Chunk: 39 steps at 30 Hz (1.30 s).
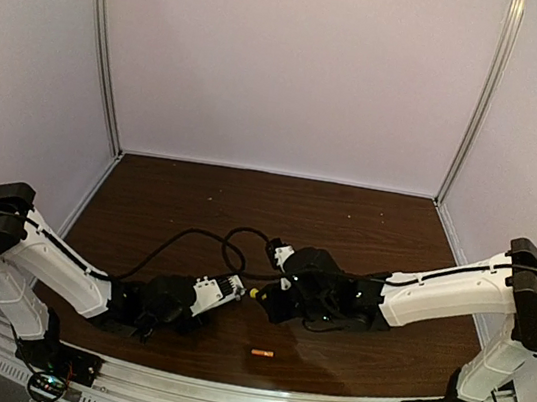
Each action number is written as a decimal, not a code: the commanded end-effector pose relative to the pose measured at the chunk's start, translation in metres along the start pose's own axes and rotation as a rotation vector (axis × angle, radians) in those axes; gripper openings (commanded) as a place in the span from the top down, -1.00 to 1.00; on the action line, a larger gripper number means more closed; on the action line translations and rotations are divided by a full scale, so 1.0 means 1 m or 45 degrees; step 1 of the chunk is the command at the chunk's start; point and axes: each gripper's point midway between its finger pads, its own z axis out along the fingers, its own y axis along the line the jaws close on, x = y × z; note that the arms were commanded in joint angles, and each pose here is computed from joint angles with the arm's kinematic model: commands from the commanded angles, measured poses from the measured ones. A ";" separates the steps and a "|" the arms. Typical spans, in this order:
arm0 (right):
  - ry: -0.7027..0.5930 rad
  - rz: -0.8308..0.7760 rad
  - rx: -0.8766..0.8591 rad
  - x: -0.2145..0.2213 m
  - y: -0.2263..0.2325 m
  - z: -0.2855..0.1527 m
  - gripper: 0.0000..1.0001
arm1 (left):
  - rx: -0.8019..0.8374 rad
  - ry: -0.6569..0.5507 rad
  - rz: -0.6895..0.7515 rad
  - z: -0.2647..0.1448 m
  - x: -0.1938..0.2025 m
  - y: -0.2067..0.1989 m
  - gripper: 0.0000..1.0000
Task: Unload the batteries from the remote control
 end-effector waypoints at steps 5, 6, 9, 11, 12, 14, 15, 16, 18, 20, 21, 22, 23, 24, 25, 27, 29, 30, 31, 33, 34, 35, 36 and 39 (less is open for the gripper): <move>0.007 0.007 0.000 0.004 -0.004 -0.002 1.00 | -0.014 -0.075 -0.043 0.000 -0.019 0.004 1.00; 0.008 0.010 0.000 0.005 -0.006 -0.002 1.00 | -0.014 -0.075 -0.042 0.000 -0.019 0.004 1.00; 0.020 0.017 -0.001 0.013 -0.010 -0.004 1.00 | -0.020 -0.077 -0.046 -0.001 -0.019 0.005 1.00; 0.019 0.024 -0.008 0.015 -0.010 -0.006 1.00 | -0.023 -0.076 -0.046 -0.001 -0.019 0.006 1.00; 0.020 0.026 -0.010 0.016 -0.011 -0.007 1.00 | -0.025 -0.077 -0.048 -0.001 -0.019 0.007 1.00; 0.017 0.034 -0.008 0.018 -0.013 -0.009 1.00 | -0.028 -0.073 -0.046 -0.001 -0.018 0.007 1.00; 0.013 0.038 -0.012 0.018 -0.013 -0.011 1.00 | -0.027 -0.074 -0.047 -0.001 -0.018 0.006 1.00; 0.011 0.041 -0.018 0.018 -0.013 -0.013 1.00 | -0.027 -0.073 -0.046 -0.001 -0.018 0.006 1.00; 0.008 0.045 -0.024 0.018 -0.013 -0.015 1.00 | -0.028 -0.071 -0.046 -0.001 -0.018 0.007 1.00; 0.005 0.046 -0.031 0.018 -0.012 -0.018 1.00 | -0.030 -0.072 -0.046 -0.001 -0.018 0.007 1.00; 0.004 0.047 -0.033 0.018 -0.012 -0.018 1.00 | -0.033 -0.071 -0.046 0.000 -0.018 0.007 1.00; 0.002 0.047 -0.033 0.018 -0.012 -0.019 1.00 | -0.034 -0.071 -0.047 -0.001 -0.018 0.007 1.00; 0.003 0.047 -0.033 0.018 -0.013 -0.020 1.00 | -0.035 -0.069 -0.047 -0.001 -0.018 0.007 1.00; 0.001 0.048 -0.034 0.018 -0.013 -0.021 1.00 | -0.038 -0.068 -0.048 -0.001 -0.018 0.008 1.00; -0.001 0.052 -0.032 0.018 -0.013 -0.022 1.00 | -0.041 -0.068 -0.047 -0.001 -0.017 0.008 1.00; -0.003 0.058 -0.040 0.018 -0.013 -0.024 1.00 | -0.043 -0.068 -0.050 -0.001 -0.018 0.009 1.00; -0.004 0.064 -0.054 0.019 -0.012 -0.025 1.00 | -0.043 -0.067 -0.049 0.000 -0.018 0.008 1.00; 0.000 0.064 -0.064 0.020 -0.011 -0.024 1.00 | -0.043 -0.067 -0.047 -0.001 -0.017 0.008 1.00; 0.002 0.062 -0.069 0.020 -0.009 -0.023 1.00 | -0.042 -0.068 -0.048 0.000 -0.017 0.008 1.00; 0.007 0.054 -0.073 0.021 -0.006 -0.021 1.00 | -0.038 -0.072 -0.050 -0.001 -0.019 0.008 1.00; 0.003 0.048 -0.076 0.019 -0.004 -0.019 1.00 | -0.035 -0.072 -0.047 -0.001 -0.018 0.007 1.00; 0.006 0.042 -0.074 0.018 -0.003 -0.017 1.00 | -0.030 -0.073 -0.045 -0.001 -0.019 0.007 1.00; 0.008 0.036 -0.075 0.017 -0.001 -0.015 1.00 | -0.027 -0.073 -0.044 -0.001 -0.019 0.006 1.00; 0.004 0.022 -0.042 0.012 -0.002 -0.011 1.00 | -0.025 -0.075 -0.045 -0.001 -0.019 0.006 1.00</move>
